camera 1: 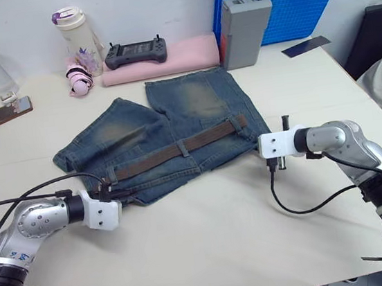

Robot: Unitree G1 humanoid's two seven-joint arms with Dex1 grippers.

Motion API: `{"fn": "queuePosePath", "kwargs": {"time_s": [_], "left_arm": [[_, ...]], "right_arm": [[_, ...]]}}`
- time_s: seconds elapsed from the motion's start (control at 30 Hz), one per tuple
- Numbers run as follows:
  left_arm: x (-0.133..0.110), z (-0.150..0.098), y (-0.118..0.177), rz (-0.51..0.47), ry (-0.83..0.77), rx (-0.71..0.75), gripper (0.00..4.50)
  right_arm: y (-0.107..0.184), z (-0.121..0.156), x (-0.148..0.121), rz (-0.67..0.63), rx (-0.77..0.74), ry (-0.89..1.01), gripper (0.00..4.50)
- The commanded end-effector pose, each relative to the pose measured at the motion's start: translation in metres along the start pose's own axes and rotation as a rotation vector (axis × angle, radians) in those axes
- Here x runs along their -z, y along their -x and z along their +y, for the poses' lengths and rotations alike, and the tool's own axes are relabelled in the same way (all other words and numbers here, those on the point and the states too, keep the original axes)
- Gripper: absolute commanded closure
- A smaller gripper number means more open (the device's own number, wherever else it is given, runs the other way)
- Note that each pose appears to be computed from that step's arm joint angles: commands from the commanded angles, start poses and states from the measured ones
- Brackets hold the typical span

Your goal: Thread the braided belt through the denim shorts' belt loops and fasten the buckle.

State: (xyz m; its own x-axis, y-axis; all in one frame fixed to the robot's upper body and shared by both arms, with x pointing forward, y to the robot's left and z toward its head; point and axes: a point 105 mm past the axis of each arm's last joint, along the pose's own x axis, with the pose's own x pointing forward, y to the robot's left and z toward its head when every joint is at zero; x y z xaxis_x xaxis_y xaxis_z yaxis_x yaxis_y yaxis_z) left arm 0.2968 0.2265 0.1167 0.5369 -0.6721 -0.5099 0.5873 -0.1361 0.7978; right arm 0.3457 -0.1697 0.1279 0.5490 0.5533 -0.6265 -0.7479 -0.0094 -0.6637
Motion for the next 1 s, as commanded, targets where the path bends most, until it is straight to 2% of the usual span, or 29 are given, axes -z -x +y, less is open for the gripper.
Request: {"fn": "queuePosePath", "kwargs": {"time_s": [0.03, 0.13, 0.27, 0.53, 0.57, 0.6, 0.67, 0.8, 0.9, 1.0], "left_arm": [[0.025, 0.011, 0.011, 0.075, -0.026, -0.046, 4.5], [0.045, 0.016, 0.014, 0.145, -0.056, -0.041, 4.5], [0.06, 0.019, 0.019, 0.192, -0.049, -0.037, 4.5], [0.051, 0.013, 0.024, 0.11, 0.017, -0.004, 4.5], [0.049, 0.016, 0.026, 0.098, 0.039, -0.02, 4.0], [0.047, 0.019, 0.028, 0.08, 0.078, -0.025, 3.46], [0.041, 0.025, 0.035, 0.061, 0.136, -0.014, 2.68], [0.029, 0.028, 0.051, 0.046, 0.293, 0.047, 0.84], [0.019, 0.034, 0.062, 0.035, 0.401, 0.061, 0.82], [0.009, 0.045, 0.07, -0.02, 0.534, 0.002, 0.82]], "right_arm": [[-0.002, 0.063, -0.011, -0.017, -0.294, -0.121, 4.48], [0.001, 0.078, -0.022, -0.015, -0.344, -0.153, 4.48], [-0.003, 0.075, -0.026, 0.01, -0.258, -0.178, 4.48], [-0.012, 0.06, -0.024, 0.02, -0.118, -0.247, 4.48], [-0.012, 0.058, -0.025, 0.015, -0.102, -0.261, 4.5], [-0.012, 0.054, -0.026, 0.005, -0.086, -0.265, 4.05], [-0.005, 0.05, -0.033, -0.04, -0.082, -0.302, 3.26], [0.008, 0.039, -0.043, -0.112, -0.083, -0.367, 1.36], [0.021, 0.029, -0.053, -0.177, -0.111, -0.415, 0.06], [0.038, 0.003, -0.068, -0.291, -0.109, -0.504, 0.06]]}}
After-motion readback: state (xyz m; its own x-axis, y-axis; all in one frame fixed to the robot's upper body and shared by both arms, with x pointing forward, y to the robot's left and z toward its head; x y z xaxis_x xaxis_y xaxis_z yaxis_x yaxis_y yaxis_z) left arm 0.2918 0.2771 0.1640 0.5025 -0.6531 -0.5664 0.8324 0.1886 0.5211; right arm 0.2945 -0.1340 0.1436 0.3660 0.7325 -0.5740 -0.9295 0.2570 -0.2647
